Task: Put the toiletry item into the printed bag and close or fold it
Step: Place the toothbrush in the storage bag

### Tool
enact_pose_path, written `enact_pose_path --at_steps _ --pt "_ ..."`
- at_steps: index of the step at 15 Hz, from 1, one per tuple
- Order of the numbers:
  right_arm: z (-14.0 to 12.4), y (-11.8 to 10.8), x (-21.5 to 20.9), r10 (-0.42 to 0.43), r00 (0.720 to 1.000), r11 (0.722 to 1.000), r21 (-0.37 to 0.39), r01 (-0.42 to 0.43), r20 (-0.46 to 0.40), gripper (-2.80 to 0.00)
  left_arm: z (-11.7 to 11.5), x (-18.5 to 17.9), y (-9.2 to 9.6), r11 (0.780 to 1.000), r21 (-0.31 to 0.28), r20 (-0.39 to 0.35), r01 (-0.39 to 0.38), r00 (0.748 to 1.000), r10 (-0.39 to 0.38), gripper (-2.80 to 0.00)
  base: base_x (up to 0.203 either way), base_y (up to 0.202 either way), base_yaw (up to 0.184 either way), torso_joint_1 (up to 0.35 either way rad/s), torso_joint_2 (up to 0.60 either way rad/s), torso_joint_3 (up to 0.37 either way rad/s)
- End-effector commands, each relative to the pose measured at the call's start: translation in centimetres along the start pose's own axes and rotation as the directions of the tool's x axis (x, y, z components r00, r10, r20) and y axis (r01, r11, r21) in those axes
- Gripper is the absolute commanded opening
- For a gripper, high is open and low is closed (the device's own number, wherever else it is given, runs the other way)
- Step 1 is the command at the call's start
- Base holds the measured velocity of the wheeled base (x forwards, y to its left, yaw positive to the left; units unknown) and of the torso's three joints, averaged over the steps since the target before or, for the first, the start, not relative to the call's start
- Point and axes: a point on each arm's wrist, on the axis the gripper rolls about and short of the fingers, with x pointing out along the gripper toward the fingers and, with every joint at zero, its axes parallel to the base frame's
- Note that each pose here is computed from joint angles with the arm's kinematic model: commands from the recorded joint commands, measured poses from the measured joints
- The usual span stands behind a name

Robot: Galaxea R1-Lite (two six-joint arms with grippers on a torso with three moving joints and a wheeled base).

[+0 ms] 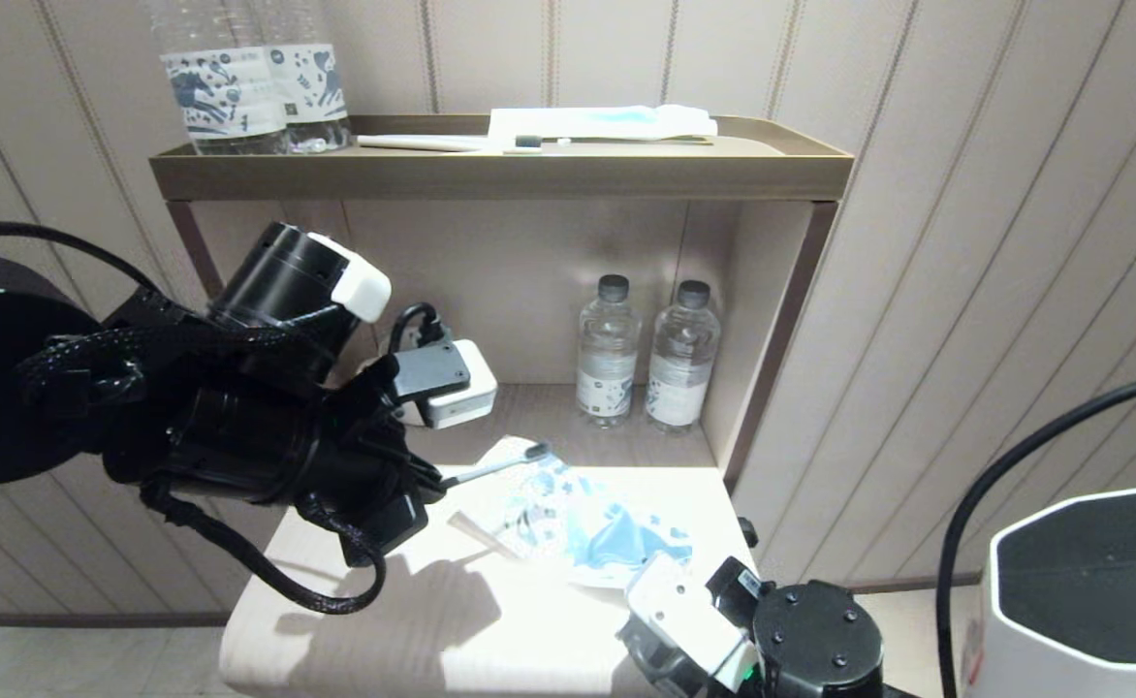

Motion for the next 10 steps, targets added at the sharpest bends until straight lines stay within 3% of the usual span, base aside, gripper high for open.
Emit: enact_pose_path --at_steps 1,4,5,7,8,10 --pt "0.5 -0.1 0.0 -0.017 0.999 1.0 0.016 0.016 0.04 -2.8 -1.3 -1.1 0.6 0.999 -0.033 -0.004 -0.029 1.0 0.028 -2.8 0.0 0.0 0.0 0.0 0.0 0.0" --pt "2.2 -1.9 -0.6 -0.073 0.992 0.996 0.061 0.067 0.105 -2.8 -3.7 -2.3 3.3 0.986 -0.157 0.01 -0.062 0.998 0.064 -2.8 0.0 0.0 0.0 0.0 0.0 0.0" --pt "2.8 -2.5 -0.9 -0.092 0.987 0.994 0.077 0.082 0.131 -2.8 -4.3 -2.8 4.1 0.972 -0.23 0.033 -0.049 0.998 0.058 -2.8 0.0 0.0 0.0 0.0 0.0 0.0" --pt "4.0 -3.6 -1.8 -0.121 0.977 0.989 0.107 0.103 0.178 -2.8 -4.7 -3.0 4.5 0.921 -0.389 0.055 -0.019 0.998 0.044 -2.8 0.0 0.0 0.0 0.0 0.0 0.0" --pt "4.5 -4.1 -2.4 -0.131 0.971 0.987 0.12 0.109 0.198 -2.8 -4.8 -2.9 4.5 0.908 -0.419 0.058 -0.014 0.997 0.043 -2.8 0.0 0.0 0.0 0.0 0.0 0.0" --pt "5.4 -4.8 -3.5 -0.149 0.96 0.981 0.158 0.112 0.239 -2.8 -5.0 -2.1 4.6 0.909 -0.416 0.09 -0.023 0.994 0.067 -2.8 0.0 0.0 0.0 0.0 0.0 0.0"
